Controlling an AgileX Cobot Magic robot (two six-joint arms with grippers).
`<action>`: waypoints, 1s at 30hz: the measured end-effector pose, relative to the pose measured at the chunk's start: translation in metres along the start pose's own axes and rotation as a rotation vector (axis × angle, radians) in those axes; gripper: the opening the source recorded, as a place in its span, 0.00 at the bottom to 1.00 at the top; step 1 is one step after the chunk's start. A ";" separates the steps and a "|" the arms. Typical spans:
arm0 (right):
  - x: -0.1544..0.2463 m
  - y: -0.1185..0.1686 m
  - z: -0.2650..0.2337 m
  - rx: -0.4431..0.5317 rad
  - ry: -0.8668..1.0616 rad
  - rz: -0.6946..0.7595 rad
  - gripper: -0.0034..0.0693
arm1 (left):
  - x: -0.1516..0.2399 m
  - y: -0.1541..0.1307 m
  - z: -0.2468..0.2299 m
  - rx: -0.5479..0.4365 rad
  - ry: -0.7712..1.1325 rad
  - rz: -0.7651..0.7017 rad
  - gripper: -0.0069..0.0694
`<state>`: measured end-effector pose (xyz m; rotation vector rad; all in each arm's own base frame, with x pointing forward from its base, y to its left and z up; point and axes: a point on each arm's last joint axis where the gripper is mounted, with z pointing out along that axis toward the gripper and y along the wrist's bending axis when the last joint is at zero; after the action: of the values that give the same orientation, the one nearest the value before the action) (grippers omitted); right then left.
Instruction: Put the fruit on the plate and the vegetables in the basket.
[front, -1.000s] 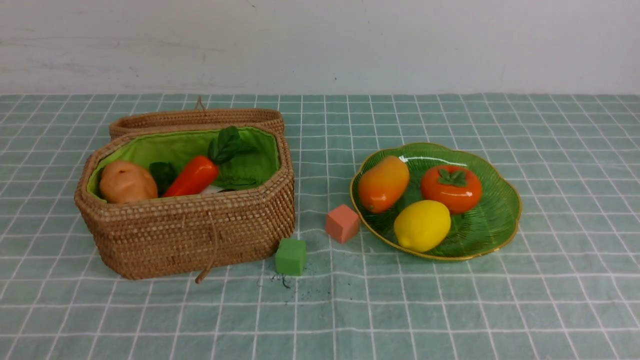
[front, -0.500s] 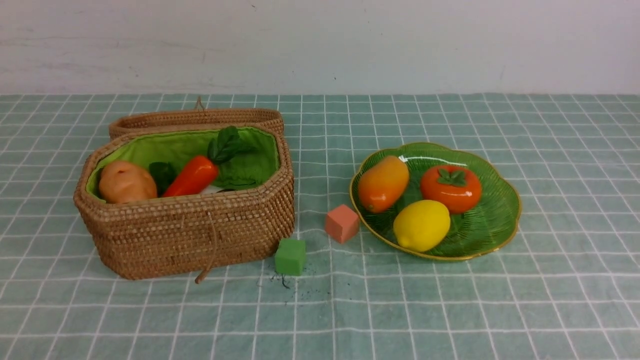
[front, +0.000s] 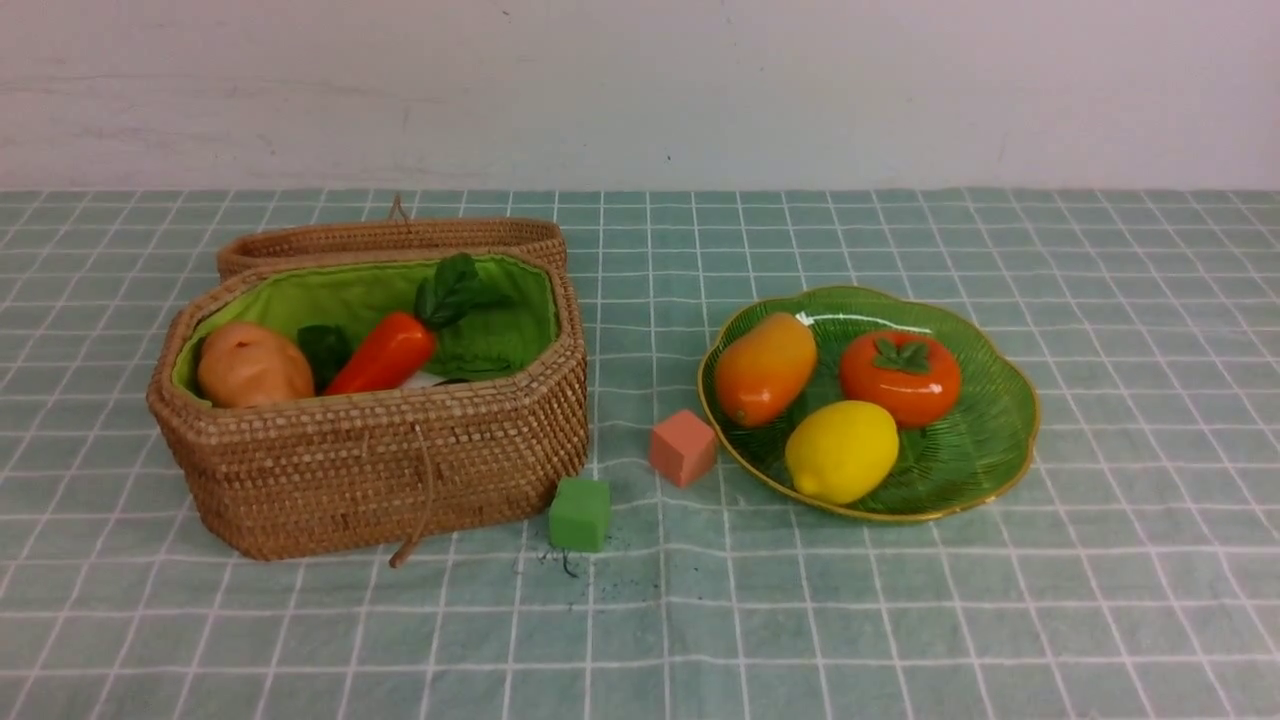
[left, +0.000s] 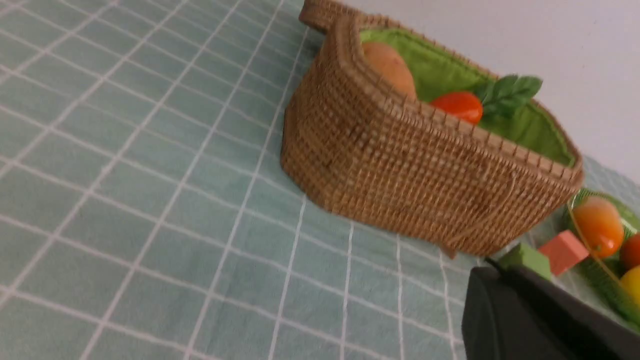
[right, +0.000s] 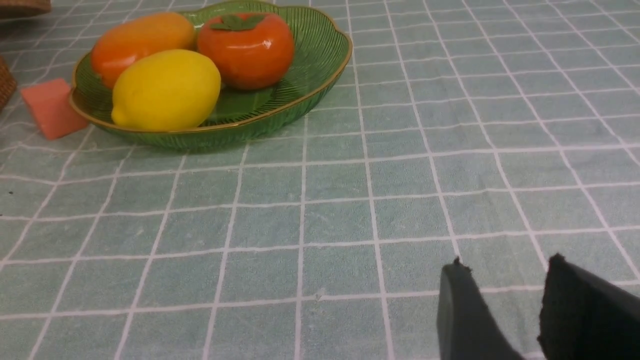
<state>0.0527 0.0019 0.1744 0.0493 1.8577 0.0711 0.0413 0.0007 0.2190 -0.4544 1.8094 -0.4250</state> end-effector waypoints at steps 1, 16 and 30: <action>0.000 0.000 0.000 0.000 0.000 0.000 0.38 | 0.008 0.004 0.005 -0.013 0.028 -0.005 0.08; 0.000 0.000 0.000 0.000 0.000 0.000 0.38 | 0.040 0.022 0.023 -0.025 0.067 -0.003 0.09; 0.000 0.000 0.000 0.000 0.000 0.000 0.38 | 0.040 0.023 0.023 -0.026 0.067 0.000 0.11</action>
<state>0.0527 0.0019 0.1745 0.0493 1.8574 0.0711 0.0510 -0.0019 0.1682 -0.4630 1.8817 -0.4216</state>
